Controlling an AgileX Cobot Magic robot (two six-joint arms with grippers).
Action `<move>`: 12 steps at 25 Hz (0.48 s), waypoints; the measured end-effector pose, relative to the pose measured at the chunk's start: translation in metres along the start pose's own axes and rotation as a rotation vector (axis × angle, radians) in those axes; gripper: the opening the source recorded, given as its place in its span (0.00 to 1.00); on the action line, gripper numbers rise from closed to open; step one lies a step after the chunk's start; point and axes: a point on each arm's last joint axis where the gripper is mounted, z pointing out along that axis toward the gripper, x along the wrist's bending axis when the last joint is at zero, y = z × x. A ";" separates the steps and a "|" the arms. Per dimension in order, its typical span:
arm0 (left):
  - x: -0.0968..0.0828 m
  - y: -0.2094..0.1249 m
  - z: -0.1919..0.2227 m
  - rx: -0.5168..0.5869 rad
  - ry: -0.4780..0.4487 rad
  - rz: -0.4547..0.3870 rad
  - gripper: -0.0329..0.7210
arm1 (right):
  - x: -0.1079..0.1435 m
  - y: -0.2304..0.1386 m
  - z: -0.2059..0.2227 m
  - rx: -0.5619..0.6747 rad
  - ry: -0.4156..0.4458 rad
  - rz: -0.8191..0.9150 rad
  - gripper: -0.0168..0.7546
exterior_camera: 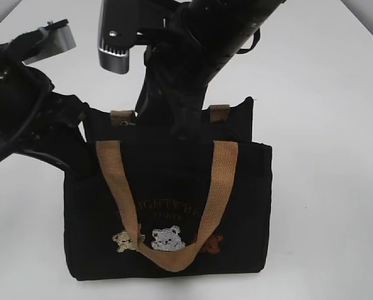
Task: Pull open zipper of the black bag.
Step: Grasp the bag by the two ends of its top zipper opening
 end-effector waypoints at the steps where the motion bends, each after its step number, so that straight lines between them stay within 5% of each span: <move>1: 0.000 0.000 0.000 0.000 0.000 0.000 0.09 | 0.001 0.000 0.000 0.001 0.006 0.001 0.20; 12: -0.001 0.000 0.000 0.001 -0.003 -0.001 0.09 | 0.005 -0.001 -0.001 0.010 0.051 0.003 0.21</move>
